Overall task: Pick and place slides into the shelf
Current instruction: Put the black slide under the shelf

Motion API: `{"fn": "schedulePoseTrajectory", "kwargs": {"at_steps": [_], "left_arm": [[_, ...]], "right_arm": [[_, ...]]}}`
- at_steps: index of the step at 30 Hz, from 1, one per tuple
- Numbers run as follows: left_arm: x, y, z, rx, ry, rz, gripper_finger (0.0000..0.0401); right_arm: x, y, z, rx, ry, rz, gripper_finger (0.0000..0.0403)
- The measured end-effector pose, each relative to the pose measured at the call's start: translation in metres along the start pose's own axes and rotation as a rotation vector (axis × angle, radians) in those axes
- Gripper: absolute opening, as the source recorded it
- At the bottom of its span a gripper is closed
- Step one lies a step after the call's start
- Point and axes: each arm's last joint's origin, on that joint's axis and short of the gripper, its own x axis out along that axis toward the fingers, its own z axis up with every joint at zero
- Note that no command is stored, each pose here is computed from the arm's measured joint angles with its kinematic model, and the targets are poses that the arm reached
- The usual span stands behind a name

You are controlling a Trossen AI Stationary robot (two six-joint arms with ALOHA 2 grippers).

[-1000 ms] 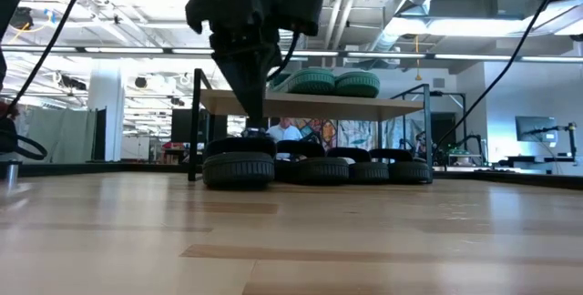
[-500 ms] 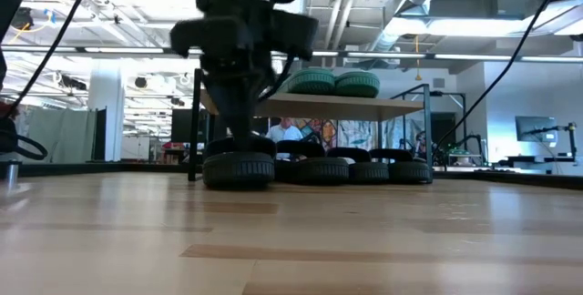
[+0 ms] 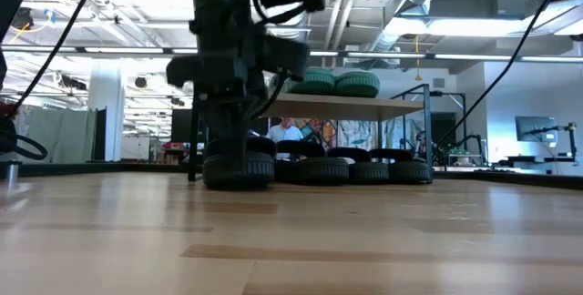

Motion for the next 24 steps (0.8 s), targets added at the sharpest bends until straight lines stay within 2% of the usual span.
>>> {"fn": "schedulePoseTrajectory", "kwargs": {"at_steps": [7, 24], "left_arm": [[0.007, 0.009, -0.004, -0.003, 0.012, 0.094, 0.0], [0.013, 0.056, 0.001, -0.019, 0.019, 0.164, 0.0]], "right_arm": [[0.0, 0.001, 0.0, 0.007, -0.002, 0.006, 0.0129], [0.0, 0.001, 0.0, 0.009, -0.002, 0.007, 0.0129]]}}
